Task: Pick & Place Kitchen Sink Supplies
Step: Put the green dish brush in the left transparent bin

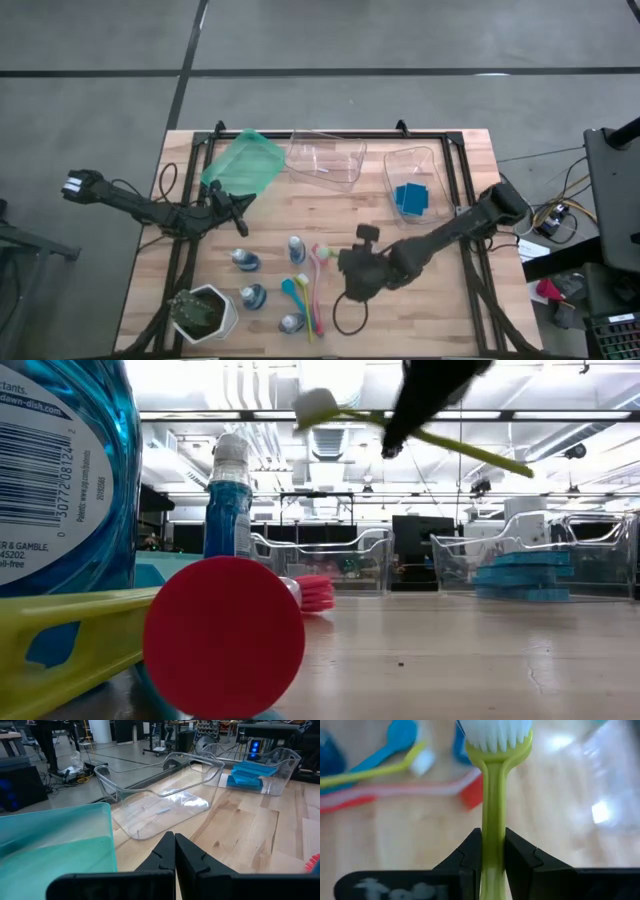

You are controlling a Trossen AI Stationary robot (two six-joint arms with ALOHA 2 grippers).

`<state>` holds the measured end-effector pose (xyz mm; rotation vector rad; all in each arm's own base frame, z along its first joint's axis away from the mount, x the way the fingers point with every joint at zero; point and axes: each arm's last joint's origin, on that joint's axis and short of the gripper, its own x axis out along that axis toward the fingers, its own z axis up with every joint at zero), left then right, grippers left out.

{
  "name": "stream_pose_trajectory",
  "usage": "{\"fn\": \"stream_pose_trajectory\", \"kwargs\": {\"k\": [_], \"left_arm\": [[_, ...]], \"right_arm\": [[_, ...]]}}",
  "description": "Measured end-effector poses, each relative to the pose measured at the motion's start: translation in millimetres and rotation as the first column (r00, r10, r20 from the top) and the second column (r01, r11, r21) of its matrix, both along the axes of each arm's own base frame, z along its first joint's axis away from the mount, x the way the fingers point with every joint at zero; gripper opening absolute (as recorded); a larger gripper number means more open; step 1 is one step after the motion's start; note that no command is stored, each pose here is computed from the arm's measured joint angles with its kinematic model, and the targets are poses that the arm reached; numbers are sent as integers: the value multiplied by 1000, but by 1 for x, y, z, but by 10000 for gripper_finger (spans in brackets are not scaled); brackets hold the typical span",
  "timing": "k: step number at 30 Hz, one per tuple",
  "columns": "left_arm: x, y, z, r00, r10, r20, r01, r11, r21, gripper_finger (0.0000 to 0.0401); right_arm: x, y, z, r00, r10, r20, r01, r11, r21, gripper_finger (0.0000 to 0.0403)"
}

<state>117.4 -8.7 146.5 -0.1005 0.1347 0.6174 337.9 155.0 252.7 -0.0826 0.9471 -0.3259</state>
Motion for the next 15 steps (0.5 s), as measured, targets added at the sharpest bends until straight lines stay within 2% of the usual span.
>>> {"fn": "stream_pose_trajectory", "kwargs": {"k": [6, 15], "left_arm": [[0, 0, 0, 1000, 0, 0, 0, 1000, 0, 0], [0, 0, 0, 1000, 0, 1, 0, 1000, 0, 0]], "right_arm": [[0, -31, 26, 997, -24, 69, 34, 988, -149, 55], [14, -84, 35, 998, -45, 36, 53, 968, -246, 54]]}}
